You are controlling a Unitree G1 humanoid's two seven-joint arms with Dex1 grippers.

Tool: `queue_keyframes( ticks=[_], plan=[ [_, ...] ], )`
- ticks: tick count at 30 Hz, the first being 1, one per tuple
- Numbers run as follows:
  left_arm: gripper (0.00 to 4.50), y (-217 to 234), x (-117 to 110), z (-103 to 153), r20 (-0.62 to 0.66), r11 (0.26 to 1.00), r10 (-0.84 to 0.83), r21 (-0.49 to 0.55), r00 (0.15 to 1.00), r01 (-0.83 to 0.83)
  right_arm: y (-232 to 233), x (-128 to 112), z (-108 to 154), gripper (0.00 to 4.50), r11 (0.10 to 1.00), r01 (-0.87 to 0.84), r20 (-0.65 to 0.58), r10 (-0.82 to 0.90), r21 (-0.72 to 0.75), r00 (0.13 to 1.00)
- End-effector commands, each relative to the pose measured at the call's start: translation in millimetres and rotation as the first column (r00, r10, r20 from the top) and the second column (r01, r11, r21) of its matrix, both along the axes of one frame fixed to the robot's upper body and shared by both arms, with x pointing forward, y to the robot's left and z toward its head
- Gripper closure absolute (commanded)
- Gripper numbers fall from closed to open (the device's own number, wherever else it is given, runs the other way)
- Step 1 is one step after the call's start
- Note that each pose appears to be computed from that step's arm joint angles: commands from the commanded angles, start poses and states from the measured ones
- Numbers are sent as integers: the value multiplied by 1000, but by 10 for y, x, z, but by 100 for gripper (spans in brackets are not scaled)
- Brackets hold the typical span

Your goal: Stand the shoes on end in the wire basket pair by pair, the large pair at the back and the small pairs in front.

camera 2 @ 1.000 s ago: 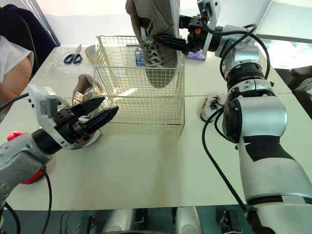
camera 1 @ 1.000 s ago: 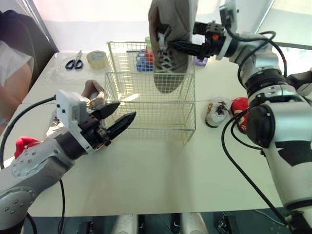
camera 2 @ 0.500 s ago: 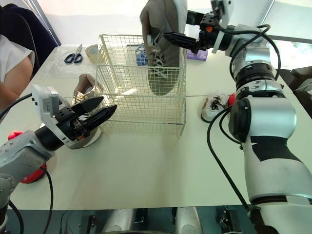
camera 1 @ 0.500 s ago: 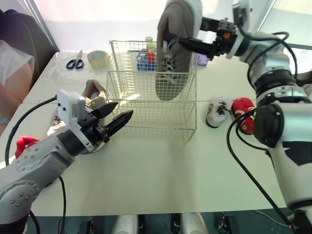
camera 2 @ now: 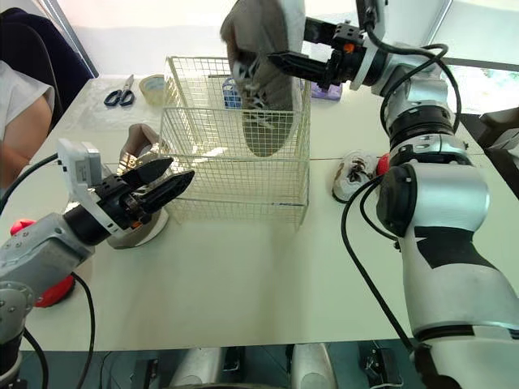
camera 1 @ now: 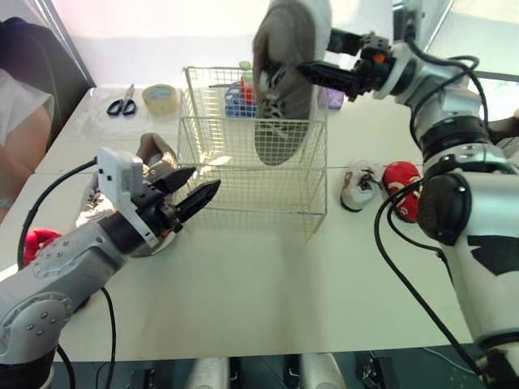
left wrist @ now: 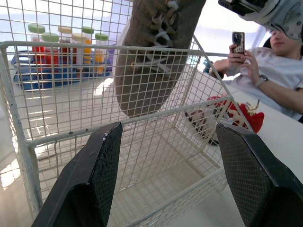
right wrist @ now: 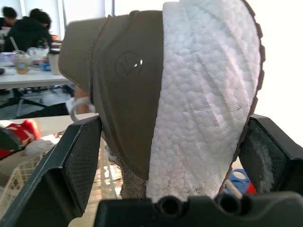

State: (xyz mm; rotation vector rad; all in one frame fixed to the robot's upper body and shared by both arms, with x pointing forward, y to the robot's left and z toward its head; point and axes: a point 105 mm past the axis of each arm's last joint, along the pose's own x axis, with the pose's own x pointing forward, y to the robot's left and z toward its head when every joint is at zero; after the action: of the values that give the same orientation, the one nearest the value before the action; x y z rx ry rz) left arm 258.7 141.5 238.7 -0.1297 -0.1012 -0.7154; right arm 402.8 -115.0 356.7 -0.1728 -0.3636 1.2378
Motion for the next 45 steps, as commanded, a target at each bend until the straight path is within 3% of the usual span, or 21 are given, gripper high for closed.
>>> queue_keyframes(
  ticks=[1, 8, 17, 21, 23, 25, 28, 33, 38, 45],
  plan=[
    [130, -28, -31, 20, 23, 1000, -2, 9, 1000, 1, 35, -53, 107, 5, 1000, -17, 37, 18, -20, 999],
    [130, -28, -31, 1, 20, 1000, 9, 3, 1000, -10, -71, -5, 82, 5, 998, 52, 55, -51, -29, 997],
    [130, 178, -43, 66, 19, 997, 76, -18, 997, -75, -735, -122, 433, 5, 970, 236, 137, -242, 57, 961],
    [3, 486, 30, 171, 20, 980, 198, 9, 980, -198, -1002, -227, 447, 0, 958, 282, 147, -287, 56, 946],
    [3, 846, 156, 288, 50, 923, 375, 68, 926, -378, -993, -333, 485, 0, 963, 268, 170, -266, 9, 949],
    [3, 1251, 283, 371, 31, 833, 538, 135, 842, -537, -777, -572, 515, 0, 987, 146, 164, -134, -63, 977],
    [3, 1554, 372, 294, -113, 791, 591, 275, 798, -547, -405, -931, 254, 0, 967, -18, 95, 43, -253, 995],
    [3, 1852, 570, 144, -257, 753, 621, 457, 741, -472, -28, -1490, -422, 0, 826, -279, -96, 267, -490, 959],
    [3, 1841, 840, 63, -323, 778, 574, 500, 752, -379, 68, -1587, -821, 0, 781, -313, -169, 264, -540, 950],
    [3, 1677, 1115, -19, -357, 815, 489, 511, 796, -271, 135, -1529, -1067, 0, 817, -221, -164, 157, -532, 974]
  ],
)
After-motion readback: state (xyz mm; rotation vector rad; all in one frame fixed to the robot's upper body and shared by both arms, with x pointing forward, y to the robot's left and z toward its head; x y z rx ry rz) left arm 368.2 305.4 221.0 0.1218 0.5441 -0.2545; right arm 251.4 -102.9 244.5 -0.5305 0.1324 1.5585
